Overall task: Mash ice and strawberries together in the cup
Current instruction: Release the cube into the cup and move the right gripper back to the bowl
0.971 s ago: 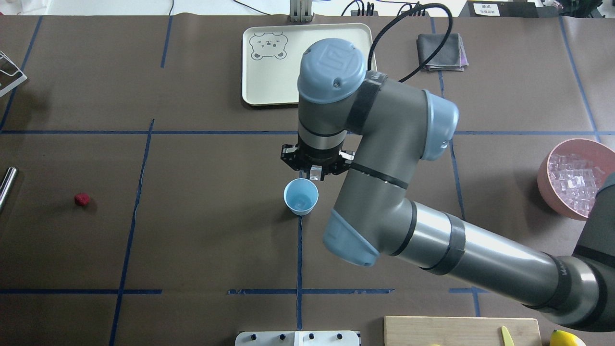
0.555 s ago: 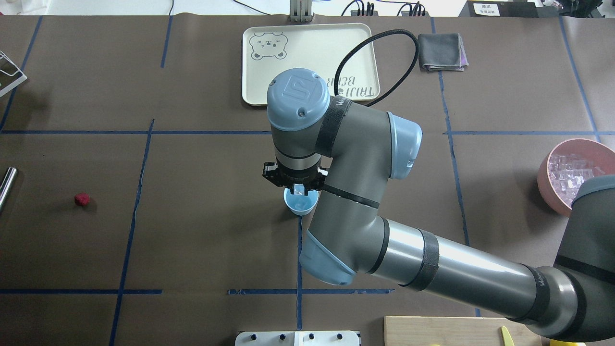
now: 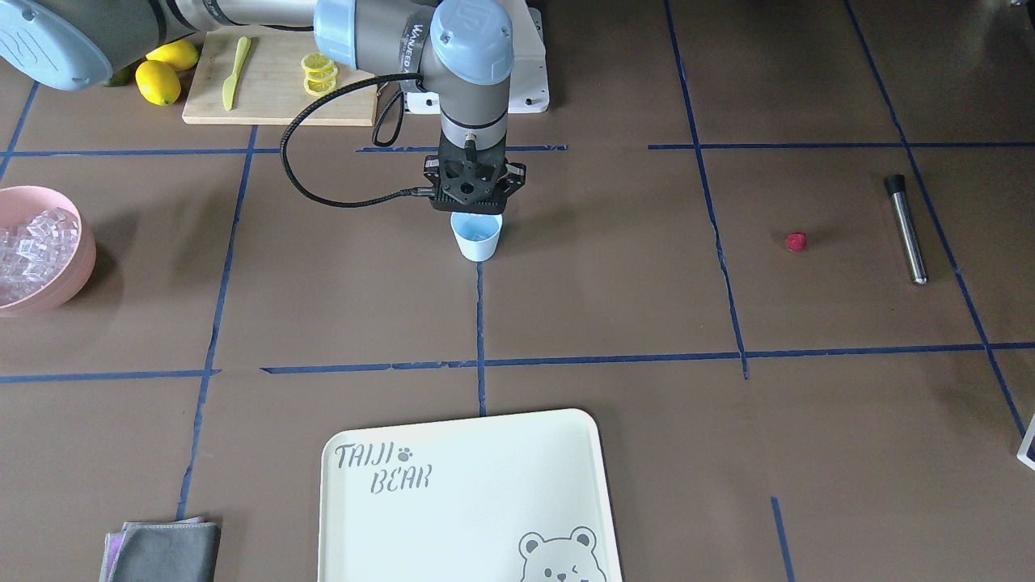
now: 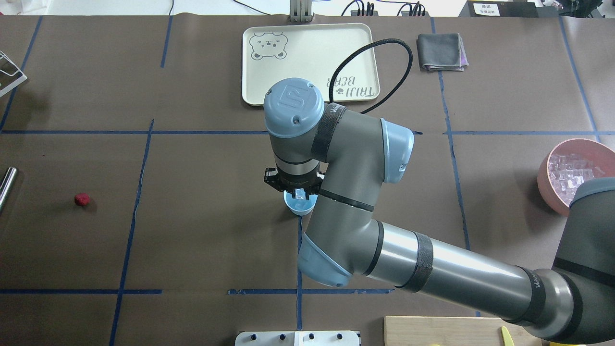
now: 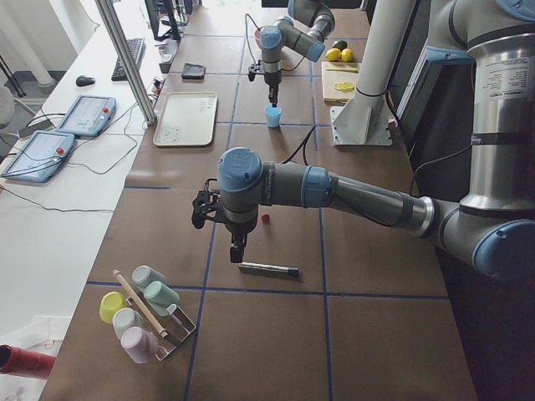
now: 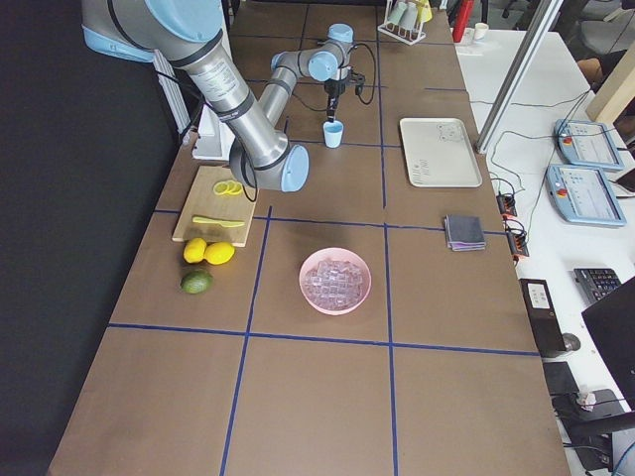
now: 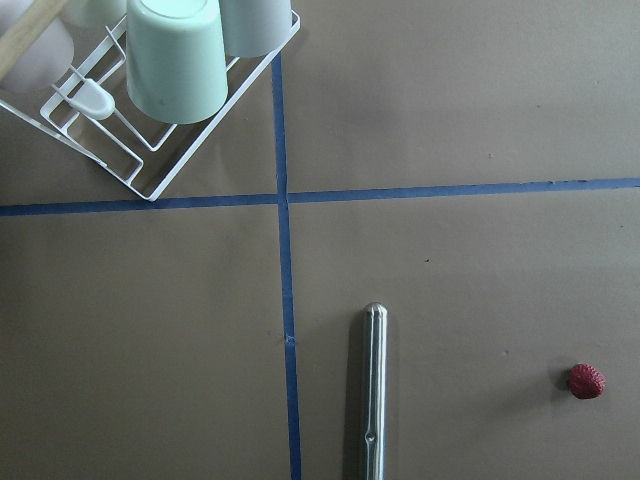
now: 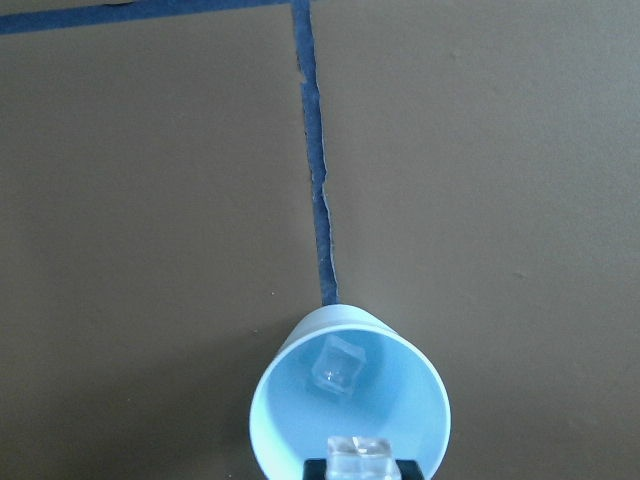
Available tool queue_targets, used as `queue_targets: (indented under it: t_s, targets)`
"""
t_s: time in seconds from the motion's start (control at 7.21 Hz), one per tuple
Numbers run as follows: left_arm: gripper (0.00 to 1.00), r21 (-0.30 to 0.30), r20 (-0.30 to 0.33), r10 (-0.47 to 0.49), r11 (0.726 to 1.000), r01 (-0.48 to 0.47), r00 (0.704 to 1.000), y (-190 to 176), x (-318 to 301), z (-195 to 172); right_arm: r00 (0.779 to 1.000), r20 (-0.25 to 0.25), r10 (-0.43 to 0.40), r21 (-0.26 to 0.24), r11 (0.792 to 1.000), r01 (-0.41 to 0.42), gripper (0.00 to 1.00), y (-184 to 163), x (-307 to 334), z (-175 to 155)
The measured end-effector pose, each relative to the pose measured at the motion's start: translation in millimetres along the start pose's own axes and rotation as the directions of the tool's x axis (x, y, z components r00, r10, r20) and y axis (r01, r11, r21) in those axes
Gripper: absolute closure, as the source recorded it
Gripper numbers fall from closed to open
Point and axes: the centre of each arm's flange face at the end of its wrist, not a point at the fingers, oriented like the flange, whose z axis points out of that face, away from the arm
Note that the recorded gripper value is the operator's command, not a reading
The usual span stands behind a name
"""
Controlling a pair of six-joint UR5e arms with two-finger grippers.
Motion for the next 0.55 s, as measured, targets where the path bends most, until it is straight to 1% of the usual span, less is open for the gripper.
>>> queue_targets:
  t_s: [0.28, 0.42, 0.55]
  targets:
    - [0.00, 0.000, 0.000, 0.000, 1.000, 0.000, 1.000, -0.3, 0.1, 0.1, 1.000, -0.001, 0.000, 0.002, 1.000, 0.000, 0.08, -0.2, 0.3, 0.4]
    - [0.00, 0.000, 0.000, 0.000, 1.000, 0.000, 1.000, -0.3, 0.0, 0.2, 1.000, -0.003, 0.000, 0.006, 1.000, 0.000, 0.01, -0.7, 0.7, 0.6]
    - [0.00, 0.000, 0.000, 0.000, 1.000, 0.000, 1.000, -0.3, 0.0, 0.2, 1.000, 0.000, -0.002, 0.011, 1.000, 0.002, 0.01, -1.3, 0.9, -1.5]
